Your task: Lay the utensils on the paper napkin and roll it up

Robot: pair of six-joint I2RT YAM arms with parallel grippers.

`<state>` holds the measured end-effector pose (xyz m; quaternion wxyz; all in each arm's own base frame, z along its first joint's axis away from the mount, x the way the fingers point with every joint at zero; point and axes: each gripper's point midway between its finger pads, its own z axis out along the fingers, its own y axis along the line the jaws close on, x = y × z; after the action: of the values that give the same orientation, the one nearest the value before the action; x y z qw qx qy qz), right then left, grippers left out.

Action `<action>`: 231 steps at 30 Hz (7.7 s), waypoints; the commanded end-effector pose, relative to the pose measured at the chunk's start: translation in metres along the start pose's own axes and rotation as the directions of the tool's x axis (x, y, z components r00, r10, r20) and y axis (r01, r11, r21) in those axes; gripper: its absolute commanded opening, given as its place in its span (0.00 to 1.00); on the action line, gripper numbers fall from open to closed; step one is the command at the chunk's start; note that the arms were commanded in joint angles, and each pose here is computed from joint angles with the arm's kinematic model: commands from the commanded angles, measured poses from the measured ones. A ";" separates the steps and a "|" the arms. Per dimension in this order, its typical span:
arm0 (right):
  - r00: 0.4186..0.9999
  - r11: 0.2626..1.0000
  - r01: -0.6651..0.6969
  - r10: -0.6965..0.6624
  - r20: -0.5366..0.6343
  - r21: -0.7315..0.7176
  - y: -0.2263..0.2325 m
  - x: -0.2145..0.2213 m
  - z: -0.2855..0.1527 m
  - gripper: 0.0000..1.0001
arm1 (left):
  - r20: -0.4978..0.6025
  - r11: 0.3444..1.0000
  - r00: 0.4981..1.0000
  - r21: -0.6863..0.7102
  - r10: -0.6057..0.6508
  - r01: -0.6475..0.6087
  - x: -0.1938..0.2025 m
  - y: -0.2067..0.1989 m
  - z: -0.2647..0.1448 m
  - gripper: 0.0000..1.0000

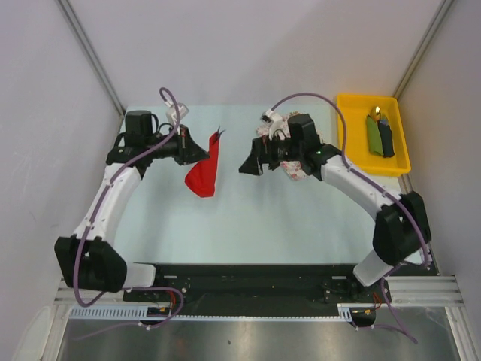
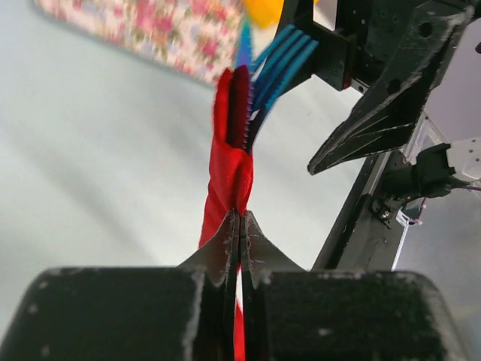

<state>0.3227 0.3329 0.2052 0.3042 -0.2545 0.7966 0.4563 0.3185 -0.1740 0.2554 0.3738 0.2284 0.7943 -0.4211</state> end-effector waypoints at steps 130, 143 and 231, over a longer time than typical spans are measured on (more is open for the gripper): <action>0.822 0.987 -0.138 0.163 0.546 -0.088 0.124 -0.141 -0.095 0.00 | 0.480 0.958 0.843 -0.256 0.242 -0.129 -0.035 -0.087 -0.099 0.80; 0.851 0.980 -0.149 0.195 0.488 -0.133 0.133 -0.131 -0.071 0.00 | 0.295 0.844 0.794 -0.262 0.531 -0.467 -0.048 -0.119 -0.062 0.87; 0.881 0.962 0.006 0.124 0.456 -0.273 0.181 -0.109 -0.079 0.00 | 0.178 0.927 0.915 0.029 0.362 -0.373 -0.003 -0.141 -0.001 0.51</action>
<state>0.2676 0.3670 0.3549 0.3803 -0.1290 0.7159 0.5712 0.2344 -0.2432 0.3196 0.5296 0.3692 0.6896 -0.3281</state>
